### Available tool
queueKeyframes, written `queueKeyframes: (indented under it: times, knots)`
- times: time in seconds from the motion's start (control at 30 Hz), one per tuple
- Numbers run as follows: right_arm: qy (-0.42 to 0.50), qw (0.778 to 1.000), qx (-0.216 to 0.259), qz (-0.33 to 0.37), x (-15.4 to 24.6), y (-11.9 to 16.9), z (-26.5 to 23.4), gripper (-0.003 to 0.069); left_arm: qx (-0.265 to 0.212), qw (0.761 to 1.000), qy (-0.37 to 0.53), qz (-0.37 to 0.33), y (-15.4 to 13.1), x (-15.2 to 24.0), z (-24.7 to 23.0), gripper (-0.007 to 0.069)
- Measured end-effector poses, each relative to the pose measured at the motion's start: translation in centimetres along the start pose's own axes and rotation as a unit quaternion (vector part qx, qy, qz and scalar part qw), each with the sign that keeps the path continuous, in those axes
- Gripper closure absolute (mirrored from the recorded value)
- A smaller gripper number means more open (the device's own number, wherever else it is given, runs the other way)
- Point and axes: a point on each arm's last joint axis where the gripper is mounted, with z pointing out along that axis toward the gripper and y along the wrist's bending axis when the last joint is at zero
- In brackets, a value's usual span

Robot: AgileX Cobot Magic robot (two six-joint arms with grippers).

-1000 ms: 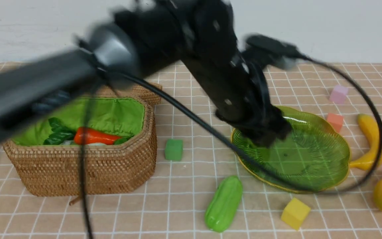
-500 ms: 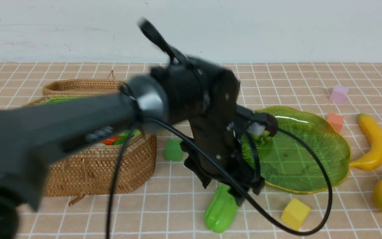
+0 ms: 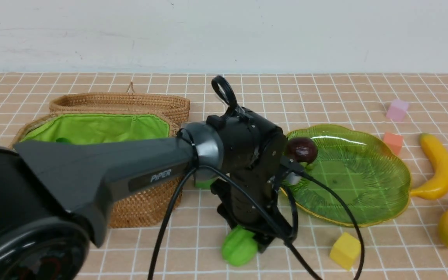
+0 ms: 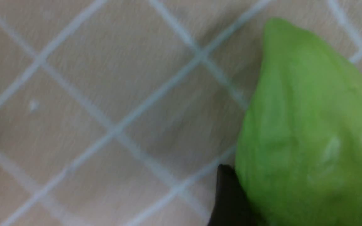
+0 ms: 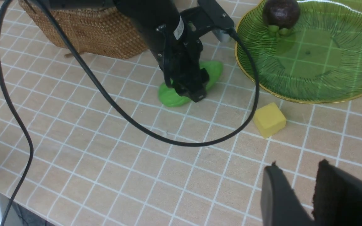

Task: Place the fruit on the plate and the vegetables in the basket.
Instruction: Take a chayote with your left arm and place it on the basket on the left.

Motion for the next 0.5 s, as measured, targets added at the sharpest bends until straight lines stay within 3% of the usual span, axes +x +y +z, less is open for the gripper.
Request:
queueKeyframes:
  times: [0.13, 0.3, 0.33, 0.5]
  knots:
    - [-0.002, 1.0, 0.0, 0.0, 0.0, 0.0, 0.0, 0.0455, -0.031, 0.999, -0.001, 0.023, 0.8, 1.2, -5.6, 0.0182]
    - [-0.023, 1.0, -0.002, -0.008, -0.4, 0.0, 0.0, 0.0453, -0.103, 0.986, -0.064, 0.111, 4.7, 3.4, -14.7, 0.0182]
    - [-0.033, 0.999, -0.002, -0.019, -0.6, 0.1, 0.0, 0.0452, -0.123, 0.981, -0.082, 0.127, 7.6, 4.7, -17.4, 0.0182]
    - [-0.044, 0.999, -0.003, -0.028, -0.8, 0.1, 0.0, 0.0451, -0.148, 0.973, -0.079, 0.158, 15.7, 6.8, -18.5, 0.0182]
